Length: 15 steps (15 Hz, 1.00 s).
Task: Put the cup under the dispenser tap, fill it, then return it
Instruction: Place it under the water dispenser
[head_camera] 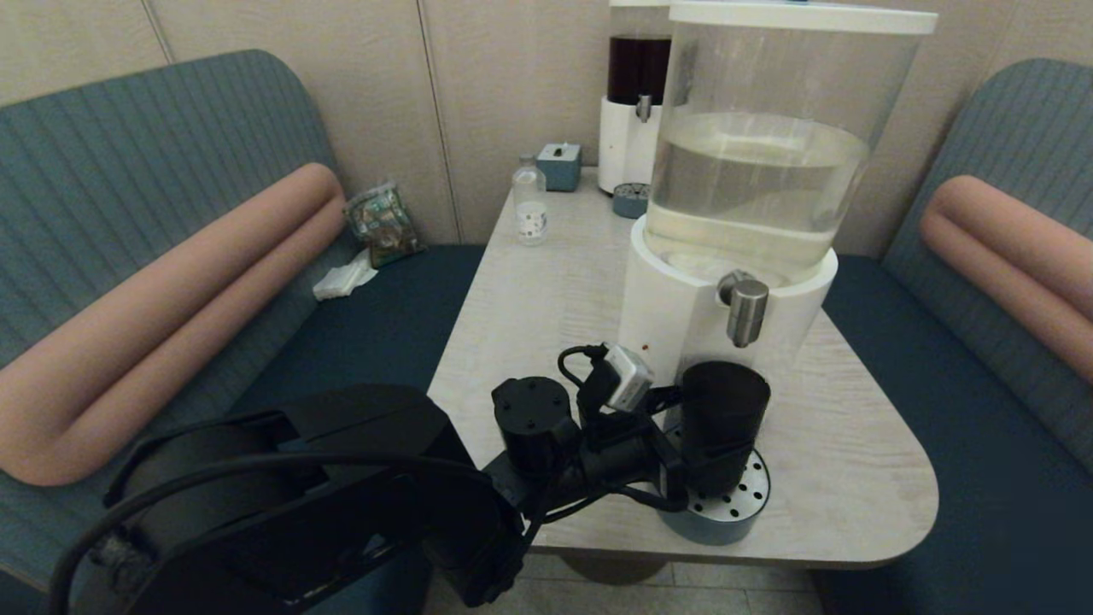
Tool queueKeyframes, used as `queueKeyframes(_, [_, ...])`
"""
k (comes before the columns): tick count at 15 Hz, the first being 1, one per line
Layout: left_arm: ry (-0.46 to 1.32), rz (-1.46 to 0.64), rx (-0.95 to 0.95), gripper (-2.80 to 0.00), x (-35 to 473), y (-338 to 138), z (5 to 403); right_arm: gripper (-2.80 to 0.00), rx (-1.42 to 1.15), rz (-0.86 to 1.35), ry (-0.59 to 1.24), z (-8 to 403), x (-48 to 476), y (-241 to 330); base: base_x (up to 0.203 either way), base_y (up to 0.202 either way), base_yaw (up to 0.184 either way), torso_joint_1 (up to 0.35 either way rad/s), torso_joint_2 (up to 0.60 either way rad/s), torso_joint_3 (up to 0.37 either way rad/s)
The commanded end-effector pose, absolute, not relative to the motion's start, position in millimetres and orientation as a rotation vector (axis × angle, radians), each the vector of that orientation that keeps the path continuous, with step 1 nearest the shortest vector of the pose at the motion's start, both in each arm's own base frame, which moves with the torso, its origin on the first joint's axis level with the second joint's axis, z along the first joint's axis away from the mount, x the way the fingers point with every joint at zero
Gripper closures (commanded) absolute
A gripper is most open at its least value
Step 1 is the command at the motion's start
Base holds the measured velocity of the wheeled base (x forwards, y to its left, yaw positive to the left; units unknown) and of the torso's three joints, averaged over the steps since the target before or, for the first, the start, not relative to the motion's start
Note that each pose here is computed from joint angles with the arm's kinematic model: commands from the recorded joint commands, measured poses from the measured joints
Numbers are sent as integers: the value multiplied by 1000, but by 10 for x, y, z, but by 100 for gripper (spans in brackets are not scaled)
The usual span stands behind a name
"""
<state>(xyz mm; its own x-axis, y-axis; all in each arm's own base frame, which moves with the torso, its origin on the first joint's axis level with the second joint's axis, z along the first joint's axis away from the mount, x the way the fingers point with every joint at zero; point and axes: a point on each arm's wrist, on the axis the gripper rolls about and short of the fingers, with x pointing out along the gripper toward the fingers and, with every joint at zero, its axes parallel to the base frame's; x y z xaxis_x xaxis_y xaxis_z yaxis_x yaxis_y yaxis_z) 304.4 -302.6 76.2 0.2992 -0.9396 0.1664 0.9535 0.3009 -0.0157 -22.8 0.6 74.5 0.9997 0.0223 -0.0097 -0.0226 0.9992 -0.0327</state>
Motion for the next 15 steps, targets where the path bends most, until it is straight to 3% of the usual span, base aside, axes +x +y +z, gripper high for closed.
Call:
queueKeyframes(1, [-145, -1264, -119, -280, 3024, -3010, 790, 0, -32, 23, 9, 745, -228, 6, 0, 0, 0, 0, 0, 0])
queueKeyframes(15, [-54, -1255, -98, -280, 2371, -2364, 1173, 0, -33, 23, 11, 741, -227, 6, 0, 0, 0, 0, 0, 0])
